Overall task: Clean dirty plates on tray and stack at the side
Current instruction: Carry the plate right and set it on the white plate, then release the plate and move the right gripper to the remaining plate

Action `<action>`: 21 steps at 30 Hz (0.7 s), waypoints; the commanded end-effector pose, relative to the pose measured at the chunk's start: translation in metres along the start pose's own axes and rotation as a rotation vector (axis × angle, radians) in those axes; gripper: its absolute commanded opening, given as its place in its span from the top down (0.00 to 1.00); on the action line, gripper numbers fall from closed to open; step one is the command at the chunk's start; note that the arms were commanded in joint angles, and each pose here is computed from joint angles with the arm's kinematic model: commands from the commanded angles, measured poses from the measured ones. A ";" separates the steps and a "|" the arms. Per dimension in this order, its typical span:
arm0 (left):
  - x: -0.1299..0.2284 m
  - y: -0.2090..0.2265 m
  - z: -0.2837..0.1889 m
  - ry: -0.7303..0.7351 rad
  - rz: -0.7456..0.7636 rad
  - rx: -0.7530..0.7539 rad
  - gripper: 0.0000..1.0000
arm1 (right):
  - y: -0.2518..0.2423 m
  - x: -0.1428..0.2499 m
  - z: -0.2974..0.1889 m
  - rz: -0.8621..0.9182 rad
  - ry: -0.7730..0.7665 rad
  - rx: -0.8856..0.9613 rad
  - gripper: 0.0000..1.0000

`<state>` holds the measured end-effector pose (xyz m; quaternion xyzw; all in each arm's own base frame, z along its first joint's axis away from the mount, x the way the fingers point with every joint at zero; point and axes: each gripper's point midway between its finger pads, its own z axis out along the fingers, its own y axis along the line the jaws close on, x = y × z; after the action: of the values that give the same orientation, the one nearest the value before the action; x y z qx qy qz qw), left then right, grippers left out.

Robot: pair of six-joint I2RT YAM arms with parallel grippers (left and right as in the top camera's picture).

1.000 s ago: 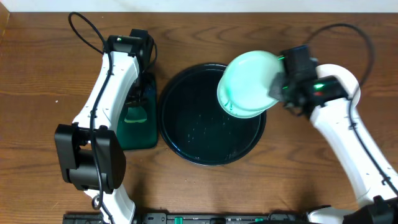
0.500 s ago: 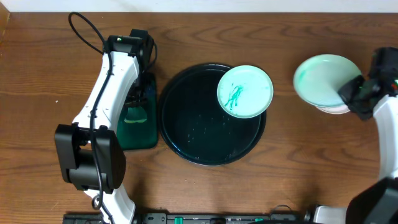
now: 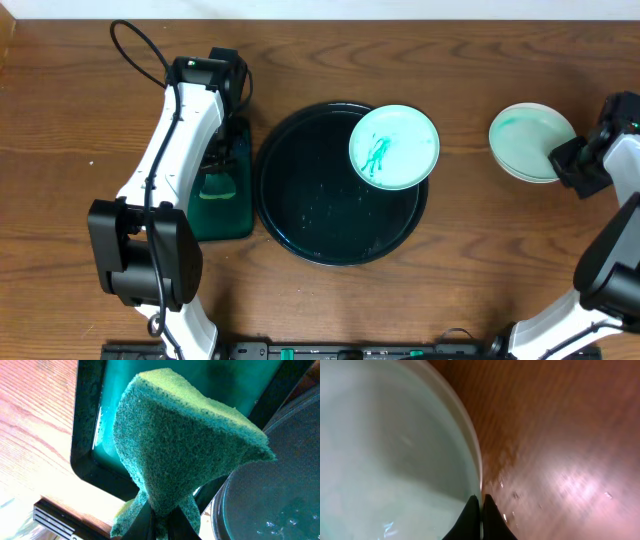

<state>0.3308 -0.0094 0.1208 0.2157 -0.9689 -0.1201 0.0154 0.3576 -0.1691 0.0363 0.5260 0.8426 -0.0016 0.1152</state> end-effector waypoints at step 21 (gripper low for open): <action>0.002 0.003 0.005 0.021 0.011 -0.019 0.93 | 0.112 -0.003 -0.110 -0.612 0.038 -0.370 0.48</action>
<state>0.3298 -0.0093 0.1208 0.2154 -0.9689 -0.1208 0.0173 0.4173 -0.1567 0.1286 0.3843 0.9079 0.0647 0.1545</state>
